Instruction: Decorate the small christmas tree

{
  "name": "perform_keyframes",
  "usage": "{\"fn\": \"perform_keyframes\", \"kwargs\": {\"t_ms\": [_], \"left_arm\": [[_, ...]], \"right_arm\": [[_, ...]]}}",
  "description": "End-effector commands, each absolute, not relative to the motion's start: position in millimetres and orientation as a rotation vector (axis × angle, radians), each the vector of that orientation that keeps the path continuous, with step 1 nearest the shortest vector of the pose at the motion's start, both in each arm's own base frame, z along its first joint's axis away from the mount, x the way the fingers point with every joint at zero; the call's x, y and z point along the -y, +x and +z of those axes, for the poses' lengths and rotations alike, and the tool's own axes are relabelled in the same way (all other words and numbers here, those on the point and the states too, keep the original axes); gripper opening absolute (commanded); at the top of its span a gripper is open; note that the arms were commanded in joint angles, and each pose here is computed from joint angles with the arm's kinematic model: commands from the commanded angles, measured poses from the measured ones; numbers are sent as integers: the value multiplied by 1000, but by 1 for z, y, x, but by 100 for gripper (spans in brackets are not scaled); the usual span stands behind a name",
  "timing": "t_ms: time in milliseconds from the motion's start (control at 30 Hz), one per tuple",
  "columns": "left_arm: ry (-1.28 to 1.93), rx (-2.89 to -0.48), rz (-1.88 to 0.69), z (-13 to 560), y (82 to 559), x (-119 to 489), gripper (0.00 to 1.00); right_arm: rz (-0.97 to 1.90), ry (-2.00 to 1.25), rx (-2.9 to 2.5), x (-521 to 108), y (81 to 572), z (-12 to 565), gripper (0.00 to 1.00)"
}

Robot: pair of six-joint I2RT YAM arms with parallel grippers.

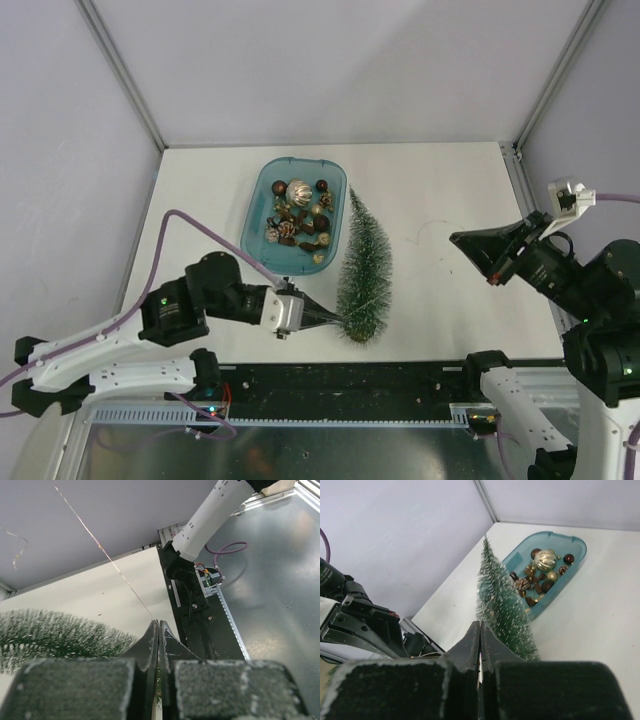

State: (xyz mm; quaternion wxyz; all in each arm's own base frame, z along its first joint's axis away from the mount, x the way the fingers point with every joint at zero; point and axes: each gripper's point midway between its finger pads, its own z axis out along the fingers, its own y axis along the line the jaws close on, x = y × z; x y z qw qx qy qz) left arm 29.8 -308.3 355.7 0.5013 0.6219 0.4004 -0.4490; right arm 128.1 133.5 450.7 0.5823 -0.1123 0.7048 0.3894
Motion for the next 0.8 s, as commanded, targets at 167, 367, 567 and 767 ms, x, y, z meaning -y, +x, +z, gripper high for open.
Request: {"fn": "perform_keyframes", "kwargs": {"t_ms": [167,367,567,767], "left_arm": [[1488,-1006,-1170,348,17,271,0],[1389,-1052,-1099,346,38,266,0],[1204,-1139,-989,339,79,270,0],[1124,-1181,-930,327,102,279,0]], "right_arm": [[847,-295,-1372,-129,148,522,0],[829,-300,-1284,-128,166,534,0],[817,-336,-1224,-132,190,538,0],[770,-394,-1193,-147,222,537,0]]}}
